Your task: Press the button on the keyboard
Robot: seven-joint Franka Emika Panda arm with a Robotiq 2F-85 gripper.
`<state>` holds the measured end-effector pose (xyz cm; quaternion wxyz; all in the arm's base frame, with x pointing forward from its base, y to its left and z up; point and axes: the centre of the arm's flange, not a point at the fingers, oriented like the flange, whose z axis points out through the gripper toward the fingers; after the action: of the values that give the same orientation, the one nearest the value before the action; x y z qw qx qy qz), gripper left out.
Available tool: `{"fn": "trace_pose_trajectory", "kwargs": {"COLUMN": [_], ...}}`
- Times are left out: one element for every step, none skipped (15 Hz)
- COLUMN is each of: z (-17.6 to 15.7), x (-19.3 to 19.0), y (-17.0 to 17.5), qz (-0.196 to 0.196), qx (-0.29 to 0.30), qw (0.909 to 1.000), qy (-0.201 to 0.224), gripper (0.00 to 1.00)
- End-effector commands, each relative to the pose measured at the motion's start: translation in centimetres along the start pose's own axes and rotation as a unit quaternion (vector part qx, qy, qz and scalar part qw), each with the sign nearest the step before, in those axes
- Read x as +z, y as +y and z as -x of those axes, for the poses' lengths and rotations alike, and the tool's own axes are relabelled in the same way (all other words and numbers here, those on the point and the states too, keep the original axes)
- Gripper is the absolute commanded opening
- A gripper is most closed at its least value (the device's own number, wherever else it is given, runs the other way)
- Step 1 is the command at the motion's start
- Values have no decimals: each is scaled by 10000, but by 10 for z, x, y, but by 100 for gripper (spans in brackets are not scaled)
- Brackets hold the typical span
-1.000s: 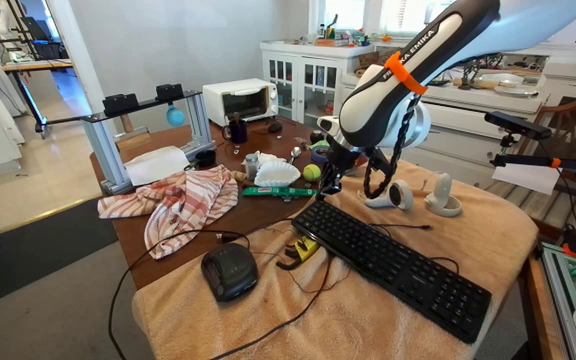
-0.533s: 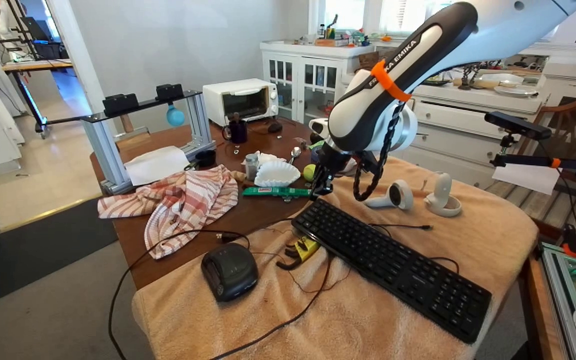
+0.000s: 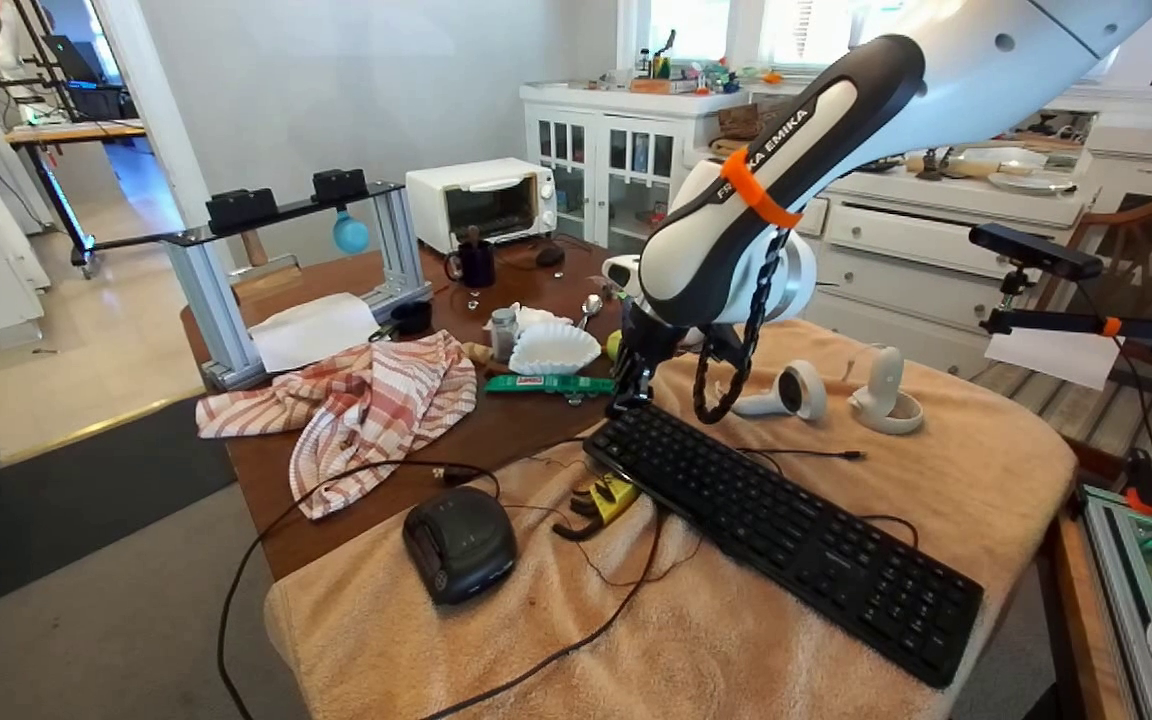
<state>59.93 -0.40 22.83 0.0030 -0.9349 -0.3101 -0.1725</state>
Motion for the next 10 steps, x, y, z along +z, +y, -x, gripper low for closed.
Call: {"fn": "trace_pose_trajectory", "kwargs": {"z": [-1,0,2,3,4,5,5,6,7,7], "x": [15,17,18,19,21,22,23,24,25,27], "y": [2,2,3,2,2,2,2,2,1,1], "qz": [82,82,91,83,72,64,54,45,48,39], "qx": [2,23,29,32,33,37,32,31,24,26], "qw": [10000,10000,10000,10000,10000,10000,10000,10000,10000,10000], "qy": [27,26,3,-1,-3,-7,-3,-2,-10,-20], "gripper": [0,0,0,0,0,0,0,0,0,0]}}
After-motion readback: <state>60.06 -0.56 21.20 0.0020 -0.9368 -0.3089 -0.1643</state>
